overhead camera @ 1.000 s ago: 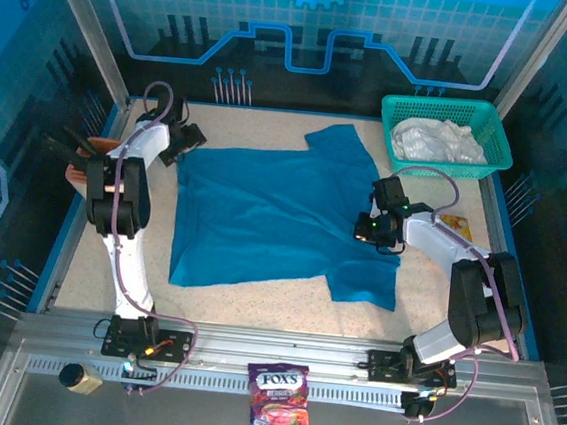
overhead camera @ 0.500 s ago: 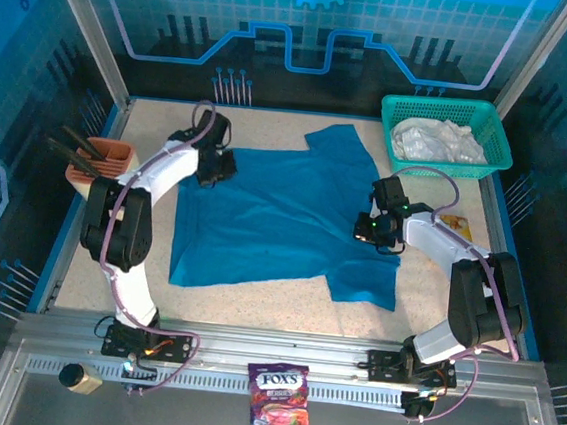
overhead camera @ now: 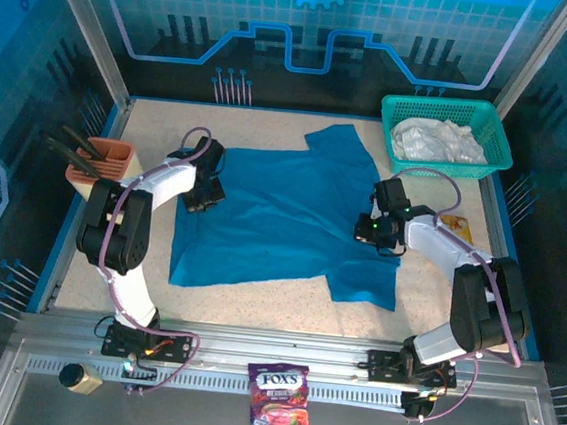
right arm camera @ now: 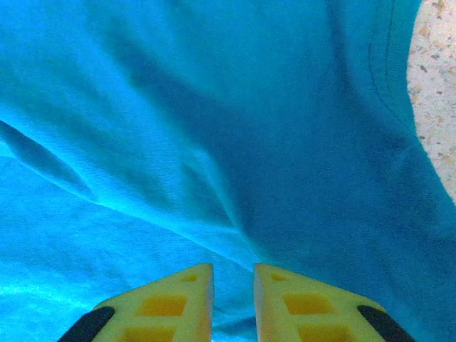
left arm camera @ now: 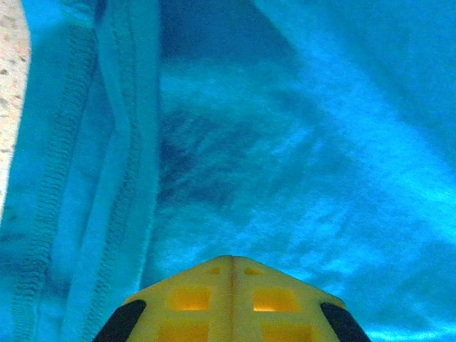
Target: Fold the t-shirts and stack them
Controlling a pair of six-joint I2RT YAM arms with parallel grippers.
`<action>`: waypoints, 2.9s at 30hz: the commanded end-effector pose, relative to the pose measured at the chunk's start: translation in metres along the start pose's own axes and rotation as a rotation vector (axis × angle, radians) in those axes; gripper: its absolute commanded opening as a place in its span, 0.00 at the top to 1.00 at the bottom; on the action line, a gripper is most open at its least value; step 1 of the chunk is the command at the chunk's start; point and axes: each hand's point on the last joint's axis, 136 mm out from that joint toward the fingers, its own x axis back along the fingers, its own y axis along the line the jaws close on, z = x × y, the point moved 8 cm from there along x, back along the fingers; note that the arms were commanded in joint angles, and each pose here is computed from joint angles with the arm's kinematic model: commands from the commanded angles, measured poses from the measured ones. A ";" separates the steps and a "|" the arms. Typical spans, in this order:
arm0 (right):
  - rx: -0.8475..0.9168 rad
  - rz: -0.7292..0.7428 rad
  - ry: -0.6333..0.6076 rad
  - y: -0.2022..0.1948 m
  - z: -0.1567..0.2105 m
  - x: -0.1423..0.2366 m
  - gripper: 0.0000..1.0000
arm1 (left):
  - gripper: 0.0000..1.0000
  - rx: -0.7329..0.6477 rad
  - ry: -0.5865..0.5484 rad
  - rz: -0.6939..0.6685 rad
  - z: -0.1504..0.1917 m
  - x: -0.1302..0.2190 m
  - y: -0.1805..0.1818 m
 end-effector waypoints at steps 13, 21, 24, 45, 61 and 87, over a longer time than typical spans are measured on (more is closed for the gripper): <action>-0.038 -0.022 -0.021 -0.014 0.007 0.011 0.76 | 1.00 0.077 -0.033 -0.150 -0.003 0.001 0.047; -0.048 -0.037 -0.020 -0.015 0.009 0.011 0.76 | 1.00 0.075 -0.094 -0.224 -0.011 0.023 0.066; -0.048 -0.037 -0.025 -0.015 0.010 0.013 0.76 | 1.00 0.079 -0.099 -0.243 -0.010 0.023 0.072; -0.051 -0.014 -0.033 -0.023 0.018 0.023 0.76 | 1.00 0.120 -0.013 -0.126 -0.017 -0.017 0.040; -0.070 -0.042 -0.024 -0.024 0.016 0.019 0.76 | 1.00 0.194 -0.012 -0.141 -0.024 -0.015 0.083; -0.170 0.124 0.141 -0.024 0.108 -0.005 0.63 | 1.00 0.017 -0.022 0.065 0.021 0.037 0.031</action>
